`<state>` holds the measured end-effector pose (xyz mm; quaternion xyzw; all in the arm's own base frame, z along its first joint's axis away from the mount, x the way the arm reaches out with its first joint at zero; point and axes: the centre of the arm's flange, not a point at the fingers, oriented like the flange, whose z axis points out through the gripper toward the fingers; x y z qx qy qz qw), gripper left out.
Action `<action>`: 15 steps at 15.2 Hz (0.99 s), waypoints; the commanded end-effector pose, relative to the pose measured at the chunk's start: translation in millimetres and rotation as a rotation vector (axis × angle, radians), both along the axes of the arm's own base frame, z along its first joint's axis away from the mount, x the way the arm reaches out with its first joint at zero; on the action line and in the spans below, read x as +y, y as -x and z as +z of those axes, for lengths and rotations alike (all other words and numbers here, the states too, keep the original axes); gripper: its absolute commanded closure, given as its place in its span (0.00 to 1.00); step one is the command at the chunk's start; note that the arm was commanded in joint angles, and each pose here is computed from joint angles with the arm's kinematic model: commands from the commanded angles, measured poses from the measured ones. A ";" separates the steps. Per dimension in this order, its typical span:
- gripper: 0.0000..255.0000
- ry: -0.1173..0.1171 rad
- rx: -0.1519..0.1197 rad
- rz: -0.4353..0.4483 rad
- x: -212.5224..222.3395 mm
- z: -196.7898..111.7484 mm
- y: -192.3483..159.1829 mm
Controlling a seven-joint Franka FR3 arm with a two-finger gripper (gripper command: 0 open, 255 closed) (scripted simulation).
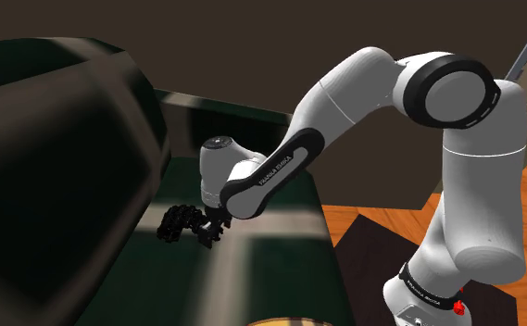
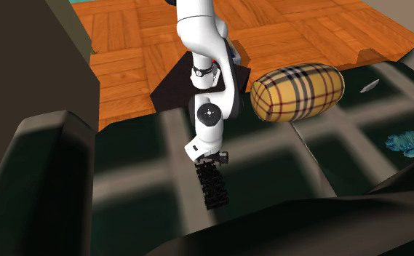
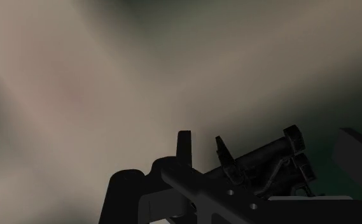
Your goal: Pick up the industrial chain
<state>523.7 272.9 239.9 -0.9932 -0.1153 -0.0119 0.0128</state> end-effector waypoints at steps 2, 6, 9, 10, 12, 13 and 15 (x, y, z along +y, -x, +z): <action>1.00 0.000 0.000 0.000 -0.4 -1.4 0.6; 1.00 0.000 0.000 0.000 -0.4 -1.5 0.6; 1.00 0.000 0.000 0.000 -0.4 -1.4 0.6; 1.00 0.000 0.000 0.000 -0.1 -1.9 0.3; 1.00 0.000 0.000 0.000 -0.1 8.7 0.3; 1.00 0.000 0.000 0.000 -0.1 13.9 0.3; 1.00 0.000 0.000 0.000 -0.1 24.5 0.3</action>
